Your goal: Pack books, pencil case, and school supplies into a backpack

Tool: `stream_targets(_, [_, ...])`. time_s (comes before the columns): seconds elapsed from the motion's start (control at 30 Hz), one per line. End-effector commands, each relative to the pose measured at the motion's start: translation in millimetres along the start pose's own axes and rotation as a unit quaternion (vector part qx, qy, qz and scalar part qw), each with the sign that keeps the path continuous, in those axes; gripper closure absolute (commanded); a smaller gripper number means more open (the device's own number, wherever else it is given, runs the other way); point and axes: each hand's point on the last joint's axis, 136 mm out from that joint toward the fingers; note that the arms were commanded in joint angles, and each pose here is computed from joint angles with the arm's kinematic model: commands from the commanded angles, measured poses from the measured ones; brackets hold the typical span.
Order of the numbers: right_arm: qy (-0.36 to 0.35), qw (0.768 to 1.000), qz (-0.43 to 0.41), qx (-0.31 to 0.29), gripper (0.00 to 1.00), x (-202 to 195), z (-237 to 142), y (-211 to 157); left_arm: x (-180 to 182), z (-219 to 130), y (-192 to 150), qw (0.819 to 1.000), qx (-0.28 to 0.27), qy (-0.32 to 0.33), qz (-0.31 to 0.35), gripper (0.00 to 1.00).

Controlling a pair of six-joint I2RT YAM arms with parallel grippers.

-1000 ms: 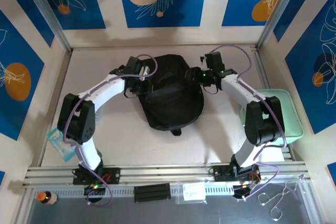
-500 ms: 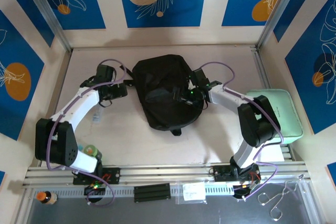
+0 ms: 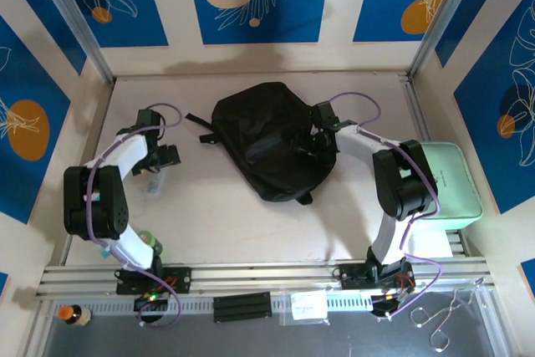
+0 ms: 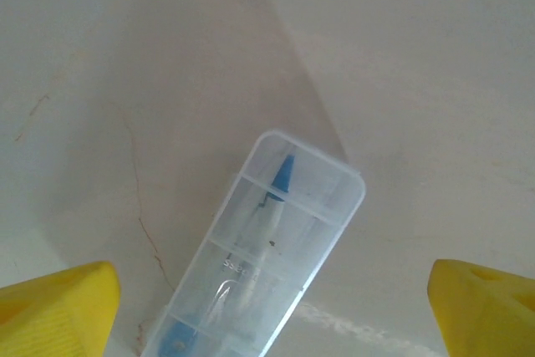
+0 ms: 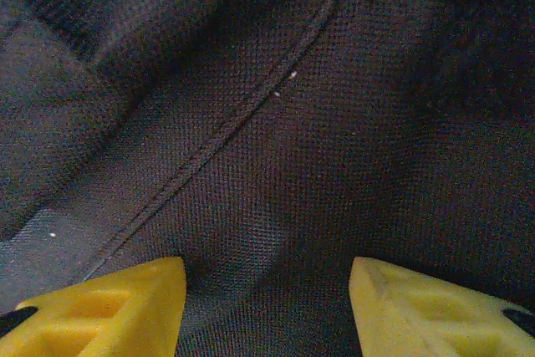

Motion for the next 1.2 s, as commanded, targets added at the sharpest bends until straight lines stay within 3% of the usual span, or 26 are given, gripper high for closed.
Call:
stream_targets(0.0, [-0.002, 1.0, -0.028, -0.009, 0.44, 4.6, -8.2, 3.7, -1.2, 4.8, 1.4, 0.999, 0.021, -0.01, 0.03, 0.09])
stream_targets(0.33, [0.036, 0.999, -0.012, -0.034, 0.43, 24.6, -38.6, 2.8, -2.3, 29.5, -1.4, 0.996, 0.079, -0.029, 0.044, 0.17])
stream_targets(0.63, [0.044, 0.998, -0.008, -0.038, 0.43, 29.7, -47.0, 1.9, 3.7, 38.0, -9.8, 0.994, 0.106, -0.036, 0.014, 0.39])
stream_targets(1.0, [0.049, 0.998, -0.007, -0.042, 0.43, 29.9, -50.5, -0.5, 0.9, 32.5, -7.8, 0.994, 0.098, -0.054, -0.004, 0.61])
stream_targets(1.17, [0.086, 0.995, -0.022, -0.048, 0.41, 43.0, -57.0, -4.5, -21.0, 12.0, 6.2, 0.99, 0.052, -0.127, -0.011, 0.63])
Point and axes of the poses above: each hand's point on the last joint's axis, 136 mm out from that joint toward the fingers, its own z axis out along the fingers, its own x axis along the line the jaws close on, y = z × x, and after that the axes turned 6 degrees about z, right-handed
